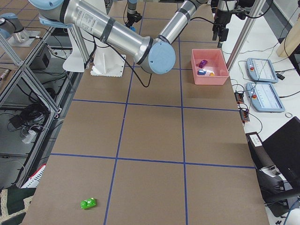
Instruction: Put all blocks into box
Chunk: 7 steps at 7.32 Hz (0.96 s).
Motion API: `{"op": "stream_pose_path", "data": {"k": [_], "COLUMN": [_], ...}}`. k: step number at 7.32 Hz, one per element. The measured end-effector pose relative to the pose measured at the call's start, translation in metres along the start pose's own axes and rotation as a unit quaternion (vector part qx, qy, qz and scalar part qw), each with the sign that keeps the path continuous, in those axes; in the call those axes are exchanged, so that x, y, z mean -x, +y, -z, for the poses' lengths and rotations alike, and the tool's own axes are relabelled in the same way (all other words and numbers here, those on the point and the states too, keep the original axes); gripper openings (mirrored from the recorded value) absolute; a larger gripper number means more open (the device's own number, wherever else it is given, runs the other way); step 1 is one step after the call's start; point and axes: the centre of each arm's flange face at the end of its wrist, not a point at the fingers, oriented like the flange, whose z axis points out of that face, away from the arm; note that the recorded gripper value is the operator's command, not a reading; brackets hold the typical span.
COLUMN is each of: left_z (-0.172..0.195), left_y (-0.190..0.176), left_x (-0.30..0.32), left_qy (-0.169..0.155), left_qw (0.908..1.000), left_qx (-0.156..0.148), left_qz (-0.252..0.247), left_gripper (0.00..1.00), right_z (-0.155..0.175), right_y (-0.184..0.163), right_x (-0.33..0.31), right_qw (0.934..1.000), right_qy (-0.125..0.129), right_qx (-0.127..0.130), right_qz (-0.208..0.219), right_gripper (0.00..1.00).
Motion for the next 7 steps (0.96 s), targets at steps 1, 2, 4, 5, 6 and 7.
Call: {"op": "stream_pose_path", "data": {"k": [1,2,4,5,6,7], "left_z": [0.026,0.051,0.094,0.120,0.151,0.188], "left_y": [-0.004,-0.013,-0.049,-0.082,-0.123,-0.175], "left_x": [0.001,0.008,0.023,0.025,0.022,0.016], "left_qy": [0.022,0.042,0.061,0.063,0.061,0.054], "left_qw": [0.9994,0.9980,0.9958,0.9943,0.9924,0.9895], "left_qx": [0.011,0.017,-0.017,-0.036,-0.054,-0.073], "left_qz": [0.022,0.045,0.065,0.078,0.092,0.113], "left_gripper": [0.00,0.00,0.00,0.00,0.00,0.00], "right_z": [-0.036,-0.078,-0.163,-0.204,-0.244,-0.281], "right_y": [0.043,0.092,0.176,0.213,0.248,0.286], "right_x": [-0.049,-0.094,-0.165,-0.199,-0.233,-0.266], "right_qw": [0.9998,0.9995,0.9984,0.9977,0.9971,0.9965], "right_qy": [0.003,0.002,-0.022,-0.031,-0.034,-0.032], "right_qx": [0.001,0.000,0.012,0.018,0.019,0.021], "right_qz": [0.019,0.030,0.051,0.058,0.066,0.074], "right_gripper": [1.00,1.00,1.00,1.00,1.00,1.00]}}
